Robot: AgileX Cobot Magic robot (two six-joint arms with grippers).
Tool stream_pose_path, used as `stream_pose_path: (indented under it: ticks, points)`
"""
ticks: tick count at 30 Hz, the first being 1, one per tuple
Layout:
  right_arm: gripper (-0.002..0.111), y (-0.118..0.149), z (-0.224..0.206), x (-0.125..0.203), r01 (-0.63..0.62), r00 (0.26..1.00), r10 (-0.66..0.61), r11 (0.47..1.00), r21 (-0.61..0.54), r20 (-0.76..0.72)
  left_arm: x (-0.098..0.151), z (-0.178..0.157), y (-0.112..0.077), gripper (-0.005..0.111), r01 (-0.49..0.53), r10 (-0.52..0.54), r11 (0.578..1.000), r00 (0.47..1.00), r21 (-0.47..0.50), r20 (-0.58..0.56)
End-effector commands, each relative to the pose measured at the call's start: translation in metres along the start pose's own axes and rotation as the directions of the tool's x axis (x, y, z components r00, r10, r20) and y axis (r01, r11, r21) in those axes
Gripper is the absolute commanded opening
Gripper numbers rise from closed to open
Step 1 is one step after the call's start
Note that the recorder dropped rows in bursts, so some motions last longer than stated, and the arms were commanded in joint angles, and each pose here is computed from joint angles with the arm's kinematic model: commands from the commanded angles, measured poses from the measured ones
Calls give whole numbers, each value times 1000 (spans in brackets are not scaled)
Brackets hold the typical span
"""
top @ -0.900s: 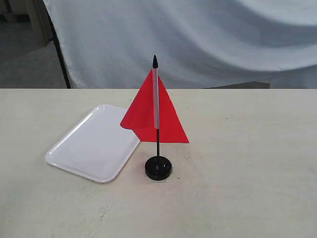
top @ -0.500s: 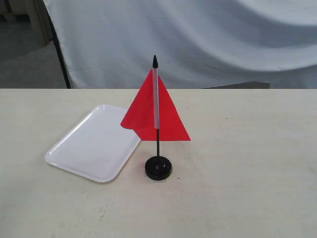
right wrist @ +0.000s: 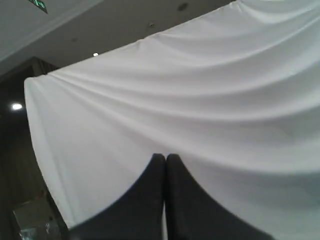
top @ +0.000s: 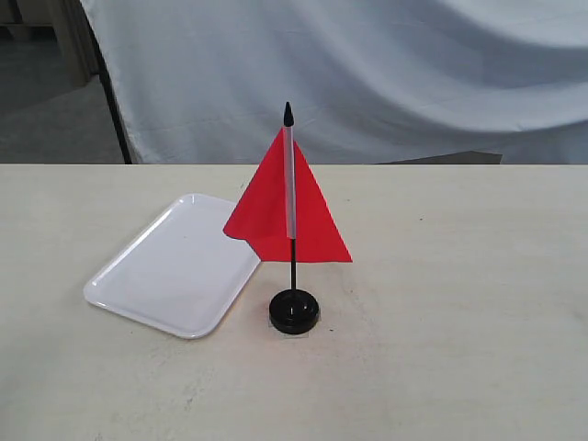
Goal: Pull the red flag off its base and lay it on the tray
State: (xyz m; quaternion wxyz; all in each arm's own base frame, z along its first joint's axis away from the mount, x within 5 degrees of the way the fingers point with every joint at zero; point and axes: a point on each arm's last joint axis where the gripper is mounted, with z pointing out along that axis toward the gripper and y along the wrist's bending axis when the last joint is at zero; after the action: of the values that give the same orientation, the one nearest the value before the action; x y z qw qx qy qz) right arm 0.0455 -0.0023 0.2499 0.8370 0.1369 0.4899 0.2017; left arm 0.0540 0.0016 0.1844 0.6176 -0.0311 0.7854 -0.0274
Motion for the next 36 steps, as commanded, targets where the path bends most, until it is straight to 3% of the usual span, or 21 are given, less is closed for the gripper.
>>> stream_pose_path:
  ticks: [1, 5, 15, 18, 21, 23, 29, 31, 33, 36]
  points:
    - [0, 13, -2, -10, 79, 990, -63, 988, -134, 125, 0, 0, 0, 0, -6, 6, 1000, 1000, 5, 5]
    - [0, 18, 5, -10, 98, 986, -70, 976, -193, 148, 0, 0, 0, 0, -6, 6, 1000, 1000, 5, 5]
    - [0, 4, 53, 27, 131, 991, -135, 974, -185, -7, 0, 0, 0, 0, -6, 6, 1000, 1000, 5, 5]
    - [0, -7, 63, 53, 134, 974, -159, 978, -158, -159, 0, 0, 0, 0, -6, 6, 1000, 1000, 5, 5]
    - [0, -13, 77, 77, 168, 930, -218, 968, -185, -296, 0, 0, 0, 0, -6, 6, 1000, 1000, 5, 5]
    - [0, -16, 93, 104, 161, 867, -271, 946, -280, -417, 0, 0, 0, 0, -6, 6, 1000, 1000, 5, 5]
    - [0, -16, 114, 172, -8, 707, -368, 850, -527, -604, 0, 0, 0, 0, -6, 6, 1000, 1000, 5, 5]
    - [-1, -2, 113, 196, -91, 670, -398, 793, -602, -626, 0, 0, 0, 0, -6, 6, 1000, 1000, 5, 5]
    - [-1, 13, 112, 202, -98, 663, -441, 749, -655, -605, 0, 0, 0, 0, -6, 6, 1000, 1000, 5, 5]
    - [-1, 21, 112, 211, -89, 614, -482, 745, -662, -625, 0, 0, 0, 0, -6, 6, 1000, 1000, 5, 5]
